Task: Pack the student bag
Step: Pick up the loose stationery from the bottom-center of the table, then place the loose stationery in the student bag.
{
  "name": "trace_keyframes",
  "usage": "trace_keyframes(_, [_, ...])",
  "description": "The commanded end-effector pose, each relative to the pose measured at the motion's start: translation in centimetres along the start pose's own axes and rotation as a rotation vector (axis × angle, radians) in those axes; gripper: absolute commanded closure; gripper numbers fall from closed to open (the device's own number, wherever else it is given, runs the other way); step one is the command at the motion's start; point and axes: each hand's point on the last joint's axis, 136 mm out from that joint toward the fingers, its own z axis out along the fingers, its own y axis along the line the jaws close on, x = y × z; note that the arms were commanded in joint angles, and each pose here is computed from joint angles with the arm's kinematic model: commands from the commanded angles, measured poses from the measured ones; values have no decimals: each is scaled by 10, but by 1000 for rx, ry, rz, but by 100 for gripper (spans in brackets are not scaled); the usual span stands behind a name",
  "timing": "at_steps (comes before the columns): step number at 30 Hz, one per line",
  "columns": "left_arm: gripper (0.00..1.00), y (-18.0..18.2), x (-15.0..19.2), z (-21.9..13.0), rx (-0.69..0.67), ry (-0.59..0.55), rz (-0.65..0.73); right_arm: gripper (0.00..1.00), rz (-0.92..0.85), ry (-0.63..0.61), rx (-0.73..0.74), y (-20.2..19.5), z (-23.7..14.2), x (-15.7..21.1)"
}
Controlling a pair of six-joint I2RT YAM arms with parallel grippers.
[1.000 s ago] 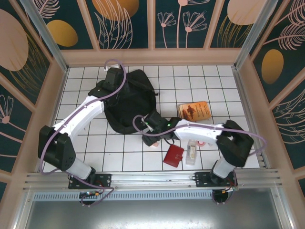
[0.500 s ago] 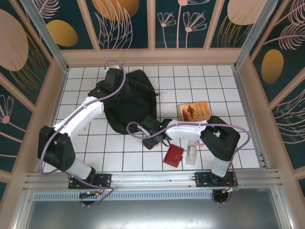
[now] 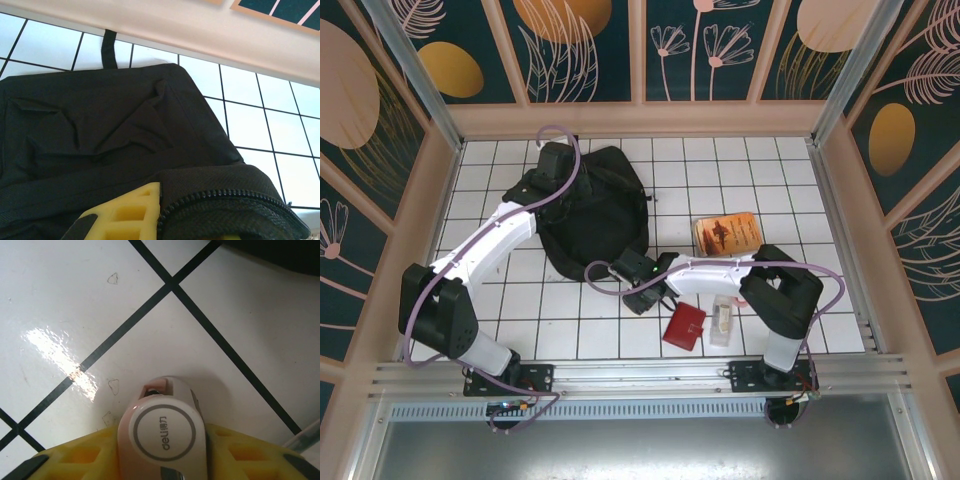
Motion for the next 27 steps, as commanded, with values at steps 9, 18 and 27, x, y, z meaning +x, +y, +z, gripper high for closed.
trace_keyframes(9, [100,-8,-18,-8,39,-50,-22,59,113,-173,-39,-8,-62,-37])
trace_keyframes(18, [100,-31,-27,-8,132,-26,-31,62,455,-490,-342,-48,-134,-128])
trace_keyframes(27, [100,-66,-48,-19,281,-31,-59,65,677,-498,-308,-89,-86,-209])
